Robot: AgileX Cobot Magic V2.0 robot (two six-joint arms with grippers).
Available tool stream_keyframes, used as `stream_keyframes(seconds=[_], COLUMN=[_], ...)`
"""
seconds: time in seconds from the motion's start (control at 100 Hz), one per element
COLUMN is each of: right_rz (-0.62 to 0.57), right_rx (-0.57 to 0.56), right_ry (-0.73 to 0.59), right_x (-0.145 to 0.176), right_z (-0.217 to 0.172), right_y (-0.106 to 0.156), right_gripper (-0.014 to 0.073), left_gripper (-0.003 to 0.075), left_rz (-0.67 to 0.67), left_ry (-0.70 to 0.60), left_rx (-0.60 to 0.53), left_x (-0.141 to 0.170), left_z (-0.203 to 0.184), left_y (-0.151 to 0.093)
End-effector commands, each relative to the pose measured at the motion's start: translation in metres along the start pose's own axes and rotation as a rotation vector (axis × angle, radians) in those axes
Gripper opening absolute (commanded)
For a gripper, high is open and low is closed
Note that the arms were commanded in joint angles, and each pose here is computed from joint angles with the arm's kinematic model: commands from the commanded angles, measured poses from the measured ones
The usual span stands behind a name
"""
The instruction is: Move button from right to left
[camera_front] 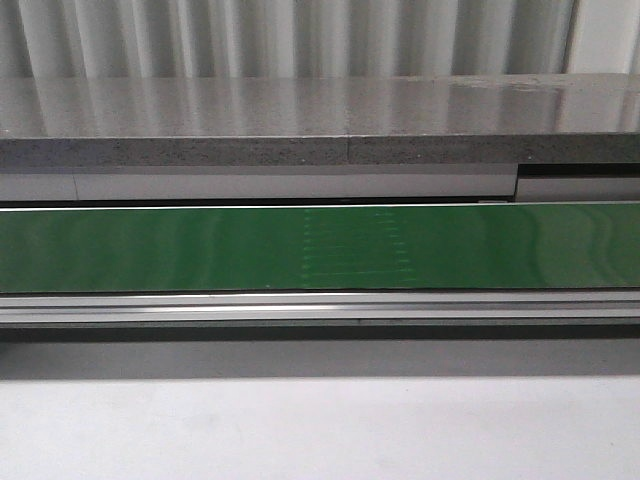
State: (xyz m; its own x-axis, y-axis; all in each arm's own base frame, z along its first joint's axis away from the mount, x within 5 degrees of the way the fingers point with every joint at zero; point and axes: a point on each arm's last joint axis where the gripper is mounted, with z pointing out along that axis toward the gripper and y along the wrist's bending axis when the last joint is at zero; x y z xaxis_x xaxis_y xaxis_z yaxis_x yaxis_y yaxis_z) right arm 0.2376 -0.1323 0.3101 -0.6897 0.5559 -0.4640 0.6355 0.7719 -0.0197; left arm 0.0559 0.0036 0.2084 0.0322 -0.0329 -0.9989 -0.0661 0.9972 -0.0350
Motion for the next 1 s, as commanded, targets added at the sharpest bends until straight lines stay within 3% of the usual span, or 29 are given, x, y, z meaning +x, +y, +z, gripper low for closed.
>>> stream_keyframes(seconds=[0.0,0.37,0.99], right_rz=[0.045,0.073,0.017], right_rx=[-0.025,-0.073,-0.109], right_ry=[-0.064,0.021,0.138], right_x=[-0.018,-0.033,-0.039], right_z=[0.002,0.079,0.136], right_y=[-0.004,0.011,0.024], right_gripper=[0.0575,0.0575,0.0573], left_gripper=[-0.0020,-0.0020,-0.0020], left_rz=[-0.020,-0.020,-0.020], left_ry=[-0.088,-0.088,-0.088], left_rx=[0.001,0.001,0.001], left_x=[-0.001,-0.001,-0.001], left_z=[-0.002,-0.002,-0.002], left_y=[0.000,0.000,0.000])
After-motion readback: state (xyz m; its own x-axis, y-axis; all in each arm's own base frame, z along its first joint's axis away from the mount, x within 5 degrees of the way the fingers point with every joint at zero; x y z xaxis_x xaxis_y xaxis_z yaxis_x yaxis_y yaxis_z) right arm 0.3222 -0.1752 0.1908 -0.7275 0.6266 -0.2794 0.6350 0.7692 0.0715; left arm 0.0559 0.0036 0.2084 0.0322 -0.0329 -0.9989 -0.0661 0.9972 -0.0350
